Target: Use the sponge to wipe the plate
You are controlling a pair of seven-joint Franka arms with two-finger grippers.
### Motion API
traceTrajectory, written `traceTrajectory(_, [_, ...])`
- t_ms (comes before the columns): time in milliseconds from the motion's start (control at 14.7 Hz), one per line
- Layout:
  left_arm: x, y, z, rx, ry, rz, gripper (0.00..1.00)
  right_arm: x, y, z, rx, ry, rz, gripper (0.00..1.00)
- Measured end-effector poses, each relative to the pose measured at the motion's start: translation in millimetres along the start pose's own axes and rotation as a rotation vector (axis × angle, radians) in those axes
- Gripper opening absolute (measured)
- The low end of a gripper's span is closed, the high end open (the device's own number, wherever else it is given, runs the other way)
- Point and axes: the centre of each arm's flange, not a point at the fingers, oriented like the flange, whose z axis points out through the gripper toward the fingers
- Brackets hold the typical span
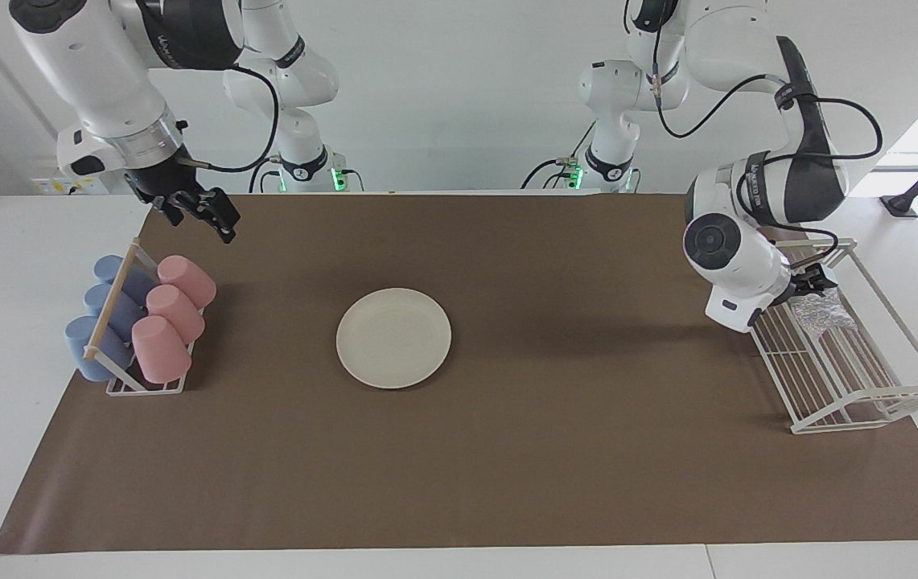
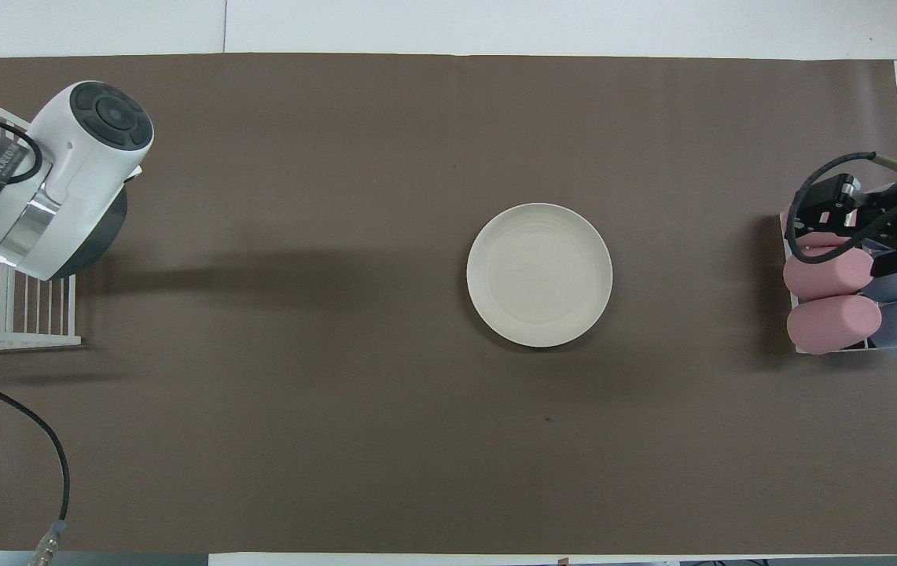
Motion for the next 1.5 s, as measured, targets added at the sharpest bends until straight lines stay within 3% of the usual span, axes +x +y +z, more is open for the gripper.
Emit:
traceTrajectory(340, [3, -1, 5, 0.029, -0.002, -0.007, 0.95, -29, -31, -3, 0.029, -0.053, 0.267, 1.00])
traceTrajectory(408, [3, -2, 6, 0.029, -0.003, -0.024, 0.86, -34, -38, -3, 0.034, -0.062, 0.321, 1.00])
traceTrajectory(476, [3, -2, 6, 0.030, -0.004, -0.047, 0.71, -40, -45, -3, 0.039, -0.072, 0.378, 1.00])
traceTrajectory(816, [2, -2, 6, 0.031, -0.004, -0.146, 0.12, -71, -80, -4, 0.040, -0.099, 0.597, 1.00])
traceTrajectory(883, [2, -2, 6, 0.031, -0.005, -0.151, 0.04, -78, -87, -5, 0.043, -0.111, 0.634, 1.00])
traceTrajectory(1223, [2, -10, -1, 0.018, 0.003, -0.174, 0.04, -105, -112, -6, 0.042, -0.136, 0.730, 1.00])
traceTrajectory(1359, [-5, -25, -19, -0.081, -0.022, -0.232, 0.04, -111, -117, -6, 0.039, -0.136, 0.731, 1.00])
traceTrajectory(1495, [-19, -53, -52, -0.241, -0.069, -0.307, 0.04, -114, -120, -6, 0.037, -0.136, 0.723, 1.00])
